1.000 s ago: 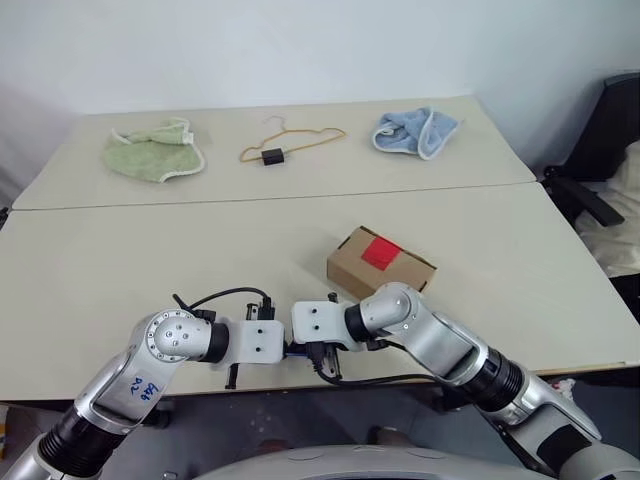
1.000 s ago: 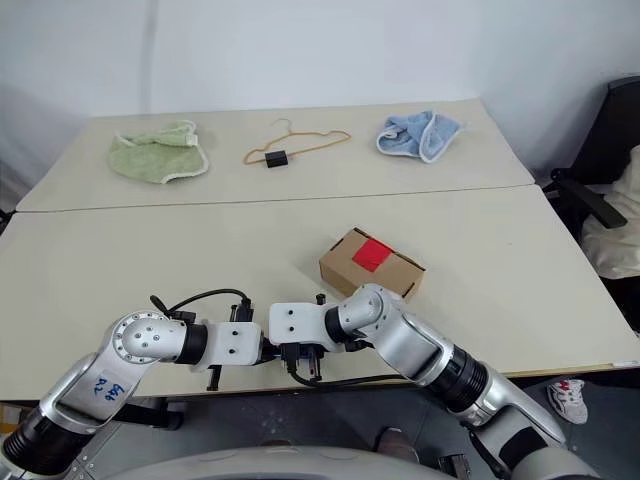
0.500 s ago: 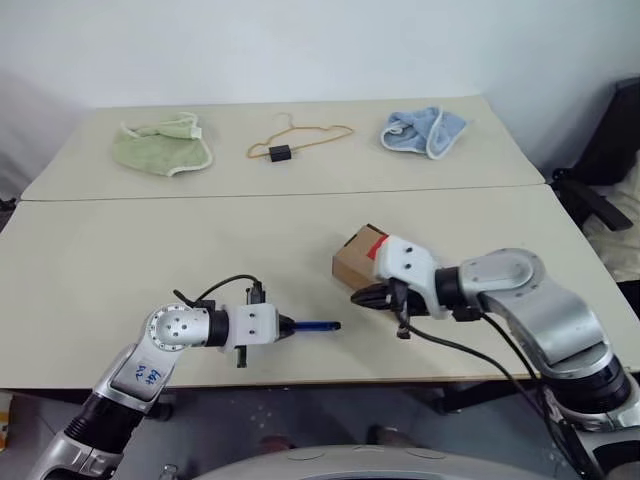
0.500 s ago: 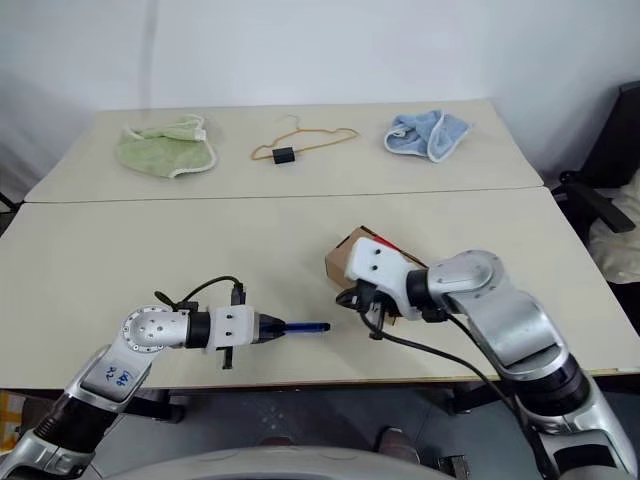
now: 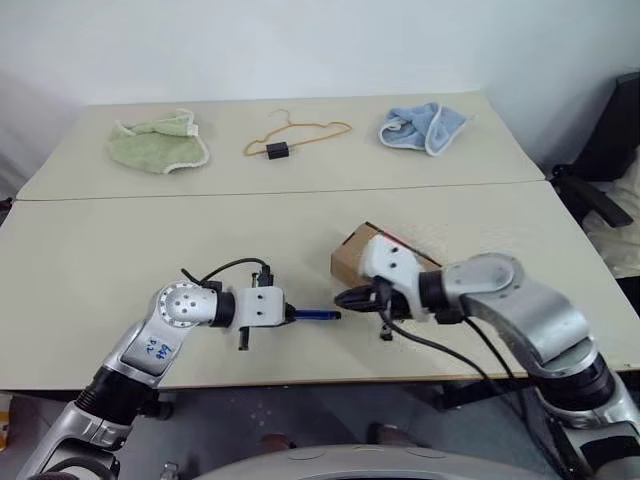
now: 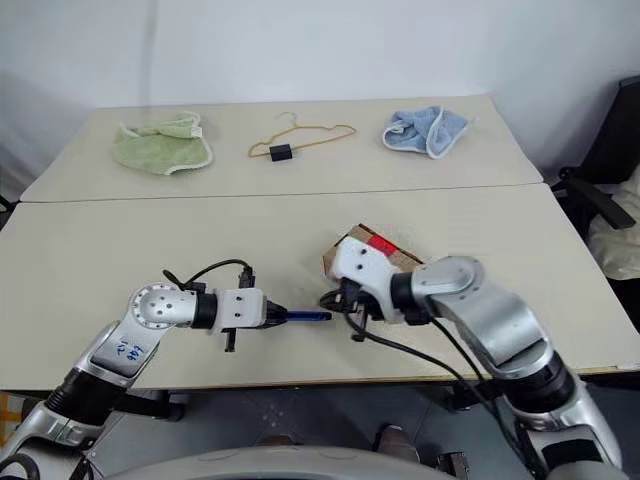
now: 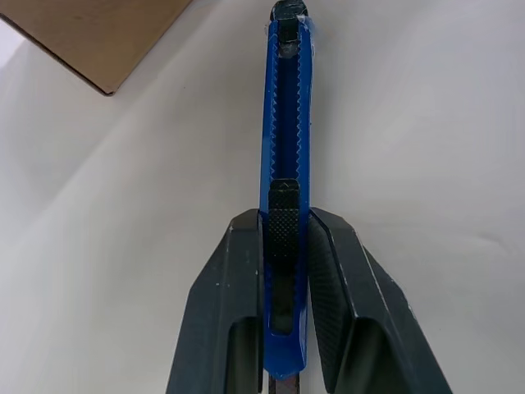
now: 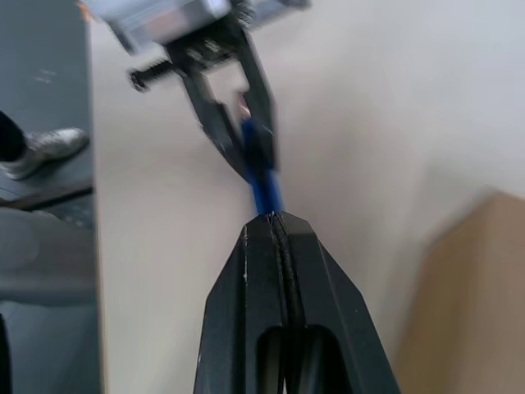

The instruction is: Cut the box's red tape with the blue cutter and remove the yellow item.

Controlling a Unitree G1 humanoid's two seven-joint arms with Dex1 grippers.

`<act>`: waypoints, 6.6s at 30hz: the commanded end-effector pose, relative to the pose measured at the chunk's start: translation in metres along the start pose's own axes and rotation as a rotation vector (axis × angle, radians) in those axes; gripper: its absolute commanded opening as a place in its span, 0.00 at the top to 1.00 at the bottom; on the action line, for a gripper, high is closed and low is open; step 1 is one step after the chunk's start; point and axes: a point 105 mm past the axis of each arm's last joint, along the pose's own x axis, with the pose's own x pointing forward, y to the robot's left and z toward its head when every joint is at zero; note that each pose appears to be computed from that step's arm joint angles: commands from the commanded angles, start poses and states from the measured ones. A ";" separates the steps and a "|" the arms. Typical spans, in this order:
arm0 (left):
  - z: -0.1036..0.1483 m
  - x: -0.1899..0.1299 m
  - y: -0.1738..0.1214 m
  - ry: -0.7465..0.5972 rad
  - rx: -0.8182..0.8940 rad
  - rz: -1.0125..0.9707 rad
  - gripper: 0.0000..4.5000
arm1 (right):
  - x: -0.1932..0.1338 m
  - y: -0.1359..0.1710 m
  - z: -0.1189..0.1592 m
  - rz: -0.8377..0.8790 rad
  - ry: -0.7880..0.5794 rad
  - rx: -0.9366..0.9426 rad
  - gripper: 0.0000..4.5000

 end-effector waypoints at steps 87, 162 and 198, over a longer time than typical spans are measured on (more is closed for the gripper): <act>0.114 -0.022 0.113 -0.590 0.474 0.579 0.90 | -0.079 -0.088 0.072 -0.178 -0.119 0.403 0.53; 0.130 0.021 0.115 -0.525 -0.477 -0.008 1.00 | -0.175 -0.065 0.047 -0.600 -0.293 0.399 0.97; 0.102 0.050 0.089 -0.149 -0.651 -0.152 1.00 | -0.144 -0.077 0.031 -0.460 0.018 0.376 0.97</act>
